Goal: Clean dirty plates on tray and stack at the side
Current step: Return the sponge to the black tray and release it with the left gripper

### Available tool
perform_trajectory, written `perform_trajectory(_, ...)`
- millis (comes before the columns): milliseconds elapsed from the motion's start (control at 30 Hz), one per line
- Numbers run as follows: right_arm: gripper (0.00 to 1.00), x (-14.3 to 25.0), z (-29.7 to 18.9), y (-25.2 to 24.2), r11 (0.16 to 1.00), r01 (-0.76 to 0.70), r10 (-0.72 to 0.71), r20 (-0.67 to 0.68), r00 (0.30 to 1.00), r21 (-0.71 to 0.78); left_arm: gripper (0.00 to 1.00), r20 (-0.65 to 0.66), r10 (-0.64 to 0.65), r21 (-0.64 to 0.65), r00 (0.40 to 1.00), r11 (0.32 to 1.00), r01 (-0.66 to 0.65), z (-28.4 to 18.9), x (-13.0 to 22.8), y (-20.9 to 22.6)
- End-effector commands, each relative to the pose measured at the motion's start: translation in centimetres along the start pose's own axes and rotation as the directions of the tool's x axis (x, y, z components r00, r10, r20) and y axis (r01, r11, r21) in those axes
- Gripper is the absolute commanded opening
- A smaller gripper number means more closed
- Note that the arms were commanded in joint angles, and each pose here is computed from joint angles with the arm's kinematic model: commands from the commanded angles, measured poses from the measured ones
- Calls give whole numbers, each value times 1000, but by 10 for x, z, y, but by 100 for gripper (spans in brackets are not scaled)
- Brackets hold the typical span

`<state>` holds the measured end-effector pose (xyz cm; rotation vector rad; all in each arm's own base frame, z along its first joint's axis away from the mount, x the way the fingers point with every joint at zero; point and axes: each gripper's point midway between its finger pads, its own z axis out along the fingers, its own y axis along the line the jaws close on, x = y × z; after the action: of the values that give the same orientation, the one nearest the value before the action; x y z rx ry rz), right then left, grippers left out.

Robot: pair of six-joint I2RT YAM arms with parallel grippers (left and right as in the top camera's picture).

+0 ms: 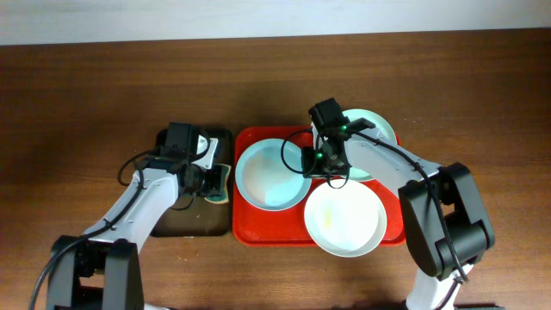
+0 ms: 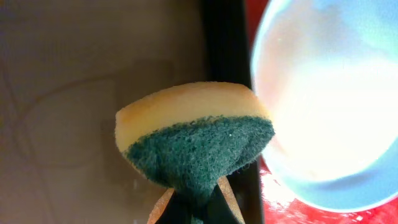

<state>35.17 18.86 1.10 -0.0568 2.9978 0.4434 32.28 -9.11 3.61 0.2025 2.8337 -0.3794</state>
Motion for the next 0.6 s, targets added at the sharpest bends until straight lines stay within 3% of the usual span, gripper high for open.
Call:
perform_trajectory(0, 4, 1, -4, 4, 1000, 18, -18, 8, 1000, -6, 0, -10, -16, 63, 1000, 998, 16, 1, 3, -10)
perform_trajectory(433, 4, 1, -4, 4, 1000, 18, -18, 8, 1000, -6, 0, 0, -34, 139, 999, 990, 34, 0, 0, -23)
perform_trajectory(567, 5, 1, -4, 4, 1000, 18, -18, 8, 1000, -6, 0, 9, -37, -12, 999, 999, 37, 1, -1, 3)
